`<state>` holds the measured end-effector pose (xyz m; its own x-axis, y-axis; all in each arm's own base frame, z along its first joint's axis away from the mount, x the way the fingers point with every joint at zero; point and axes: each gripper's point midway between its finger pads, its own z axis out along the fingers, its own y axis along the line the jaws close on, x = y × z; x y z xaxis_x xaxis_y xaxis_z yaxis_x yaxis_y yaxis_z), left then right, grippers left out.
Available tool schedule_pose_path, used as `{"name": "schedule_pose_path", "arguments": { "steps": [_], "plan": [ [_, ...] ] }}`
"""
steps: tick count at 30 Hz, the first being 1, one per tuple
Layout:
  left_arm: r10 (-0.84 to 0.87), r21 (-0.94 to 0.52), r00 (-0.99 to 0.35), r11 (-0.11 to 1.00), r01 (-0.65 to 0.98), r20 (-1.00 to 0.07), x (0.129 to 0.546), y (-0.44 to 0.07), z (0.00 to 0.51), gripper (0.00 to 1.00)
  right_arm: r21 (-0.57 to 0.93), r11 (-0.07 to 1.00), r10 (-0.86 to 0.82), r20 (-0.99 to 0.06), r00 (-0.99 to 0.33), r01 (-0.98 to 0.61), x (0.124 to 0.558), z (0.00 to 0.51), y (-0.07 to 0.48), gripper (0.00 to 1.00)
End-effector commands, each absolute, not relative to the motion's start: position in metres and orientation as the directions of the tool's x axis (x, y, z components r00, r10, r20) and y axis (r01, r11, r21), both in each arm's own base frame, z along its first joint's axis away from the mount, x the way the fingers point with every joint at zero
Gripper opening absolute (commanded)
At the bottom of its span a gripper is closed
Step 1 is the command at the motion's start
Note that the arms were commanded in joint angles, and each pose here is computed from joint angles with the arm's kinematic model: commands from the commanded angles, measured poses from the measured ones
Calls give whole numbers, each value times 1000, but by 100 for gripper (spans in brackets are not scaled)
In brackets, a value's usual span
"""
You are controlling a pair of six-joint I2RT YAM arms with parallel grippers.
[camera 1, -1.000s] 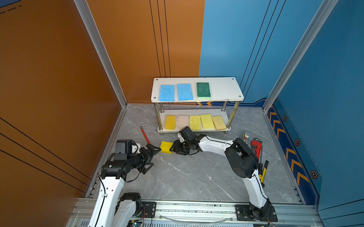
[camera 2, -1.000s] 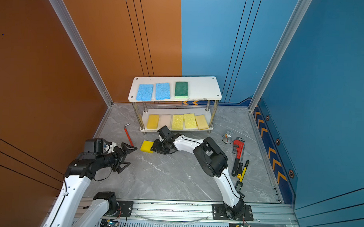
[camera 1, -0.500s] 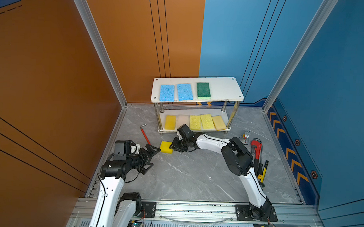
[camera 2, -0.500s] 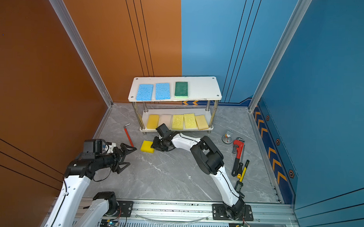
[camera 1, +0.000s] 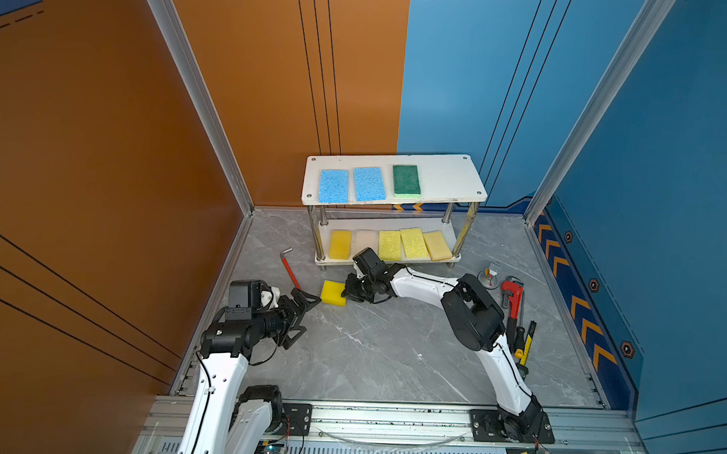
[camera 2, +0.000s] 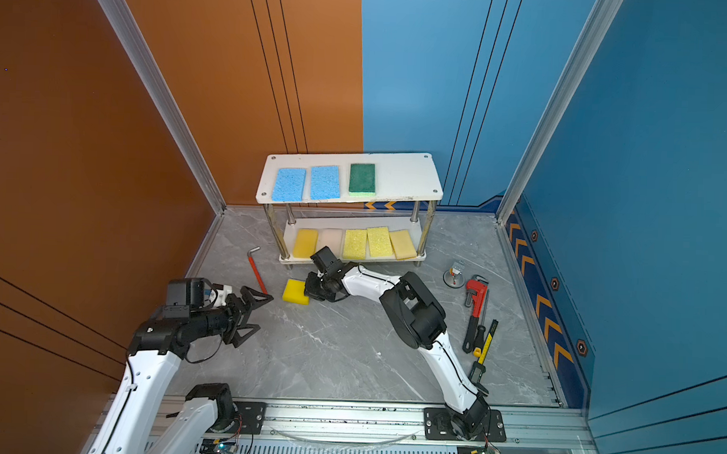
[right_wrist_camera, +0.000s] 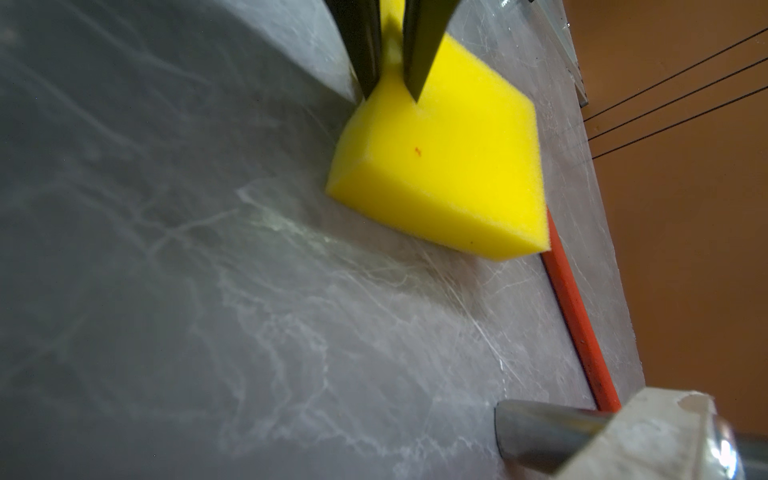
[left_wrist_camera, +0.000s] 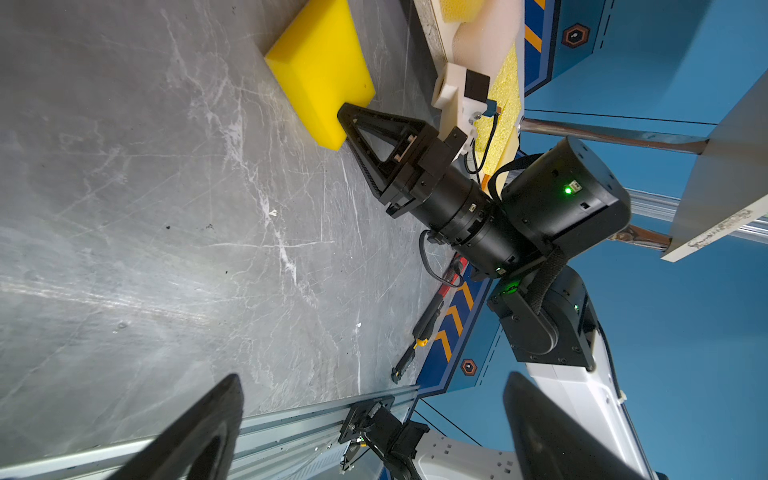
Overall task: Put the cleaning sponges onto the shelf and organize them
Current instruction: 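Grasp the yellow foam sponge's edge with the right gripper, then lift the yellow sponge with the right gripper while the left gripper pinches it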
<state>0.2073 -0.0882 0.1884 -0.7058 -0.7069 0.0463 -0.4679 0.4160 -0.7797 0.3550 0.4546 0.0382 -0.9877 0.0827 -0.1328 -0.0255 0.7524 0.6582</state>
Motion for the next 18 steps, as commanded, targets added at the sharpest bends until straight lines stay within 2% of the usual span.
{"name": "schedule_pose_path", "arguments": {
  "steps": [1,8,14,18],
  "plan": [
    [-689,-784,-724,438,-440,21,207,-89,197,98,645,762,82,-181,-980,-56,357,61,447,12],
    [-612,-764,-790,525,-375,-33,212,-103,203,98,613,781,35,-236,-971,-121,331,105,407,12],
    [-435,-679,-895,686,-261,-95,222,-137,198,98,536,827,-35,-254,-967,-171,283,128,324,12],
    [-270,-650,-956,748,-133,-115,239,-174,204,98,543,818,-55,-257,-965,-191,255,150,266,11]
  ]
}}
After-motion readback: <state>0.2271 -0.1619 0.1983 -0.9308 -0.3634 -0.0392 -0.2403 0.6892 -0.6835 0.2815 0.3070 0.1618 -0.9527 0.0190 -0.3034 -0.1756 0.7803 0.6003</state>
